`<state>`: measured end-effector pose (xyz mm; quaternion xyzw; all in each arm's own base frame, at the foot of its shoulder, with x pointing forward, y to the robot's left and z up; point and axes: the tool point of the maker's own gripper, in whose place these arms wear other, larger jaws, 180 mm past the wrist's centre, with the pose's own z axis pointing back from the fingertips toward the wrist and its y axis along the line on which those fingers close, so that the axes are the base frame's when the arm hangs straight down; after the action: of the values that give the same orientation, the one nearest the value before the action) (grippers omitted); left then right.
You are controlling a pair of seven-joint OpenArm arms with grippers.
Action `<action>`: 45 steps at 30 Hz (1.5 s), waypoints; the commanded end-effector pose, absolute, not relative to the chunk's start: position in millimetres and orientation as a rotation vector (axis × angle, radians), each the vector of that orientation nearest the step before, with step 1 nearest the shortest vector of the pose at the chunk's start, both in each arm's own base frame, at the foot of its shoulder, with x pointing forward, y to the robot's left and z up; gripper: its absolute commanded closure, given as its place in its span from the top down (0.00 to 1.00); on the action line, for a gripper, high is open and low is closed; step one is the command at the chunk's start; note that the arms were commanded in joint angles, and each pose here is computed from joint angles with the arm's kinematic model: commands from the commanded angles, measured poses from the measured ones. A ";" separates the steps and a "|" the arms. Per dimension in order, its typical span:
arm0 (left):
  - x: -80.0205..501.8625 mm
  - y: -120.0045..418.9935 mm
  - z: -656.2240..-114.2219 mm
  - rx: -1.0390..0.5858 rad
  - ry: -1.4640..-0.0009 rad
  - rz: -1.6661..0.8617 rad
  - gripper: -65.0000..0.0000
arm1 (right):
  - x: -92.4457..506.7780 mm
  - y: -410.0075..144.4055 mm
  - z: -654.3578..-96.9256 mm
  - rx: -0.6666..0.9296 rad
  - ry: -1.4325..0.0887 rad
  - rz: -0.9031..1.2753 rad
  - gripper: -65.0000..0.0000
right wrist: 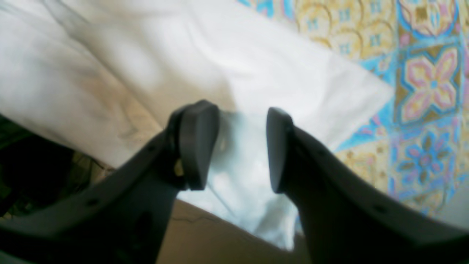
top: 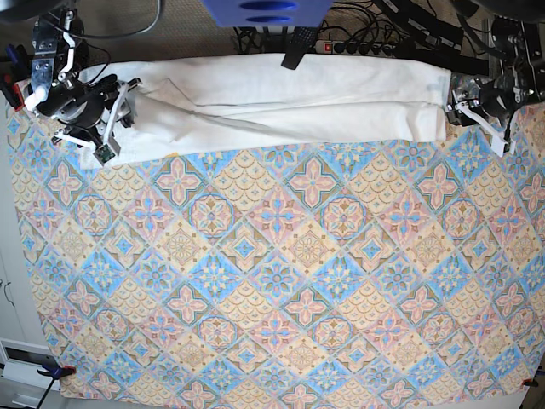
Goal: Fold the T-shirt properly
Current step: 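Grasp the folded strip's other end with the left gripper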
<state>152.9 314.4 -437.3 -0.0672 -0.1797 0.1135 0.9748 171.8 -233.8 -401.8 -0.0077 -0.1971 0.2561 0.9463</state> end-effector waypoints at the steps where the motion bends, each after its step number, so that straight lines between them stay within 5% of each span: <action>1: 159.2 319.5 -429.1 -0.125 -0.385 0.214 0.53 | 178.6 -234.7 -393.9 -0.018 -0.436 0.528 0.37; 12: 152.7 298.0 -439.2 -0.168 -0.343 0.169 0.54 | 178.3 -234.8 -394.2 -0.018 -0.435 0.527 0.37; 23: 140.9 296.6 -435.8 -0.193 -0.328 0.034 0.95 | 178.1 -235.2 -394.7 -0.019 -0.433 0.527 0.37; 45: 156.6 284.3 -437.7 -0.218 -0.365 0.042 0.94 | 177.5 -231.8 -395.9 -0.009 -0.436 0.519 0.37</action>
<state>152.8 280.3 -443.4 -0.1124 -0.1732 0.0279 0.9781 171.4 -229.5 -403.0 0.0003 -0.2010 0.2503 0.9471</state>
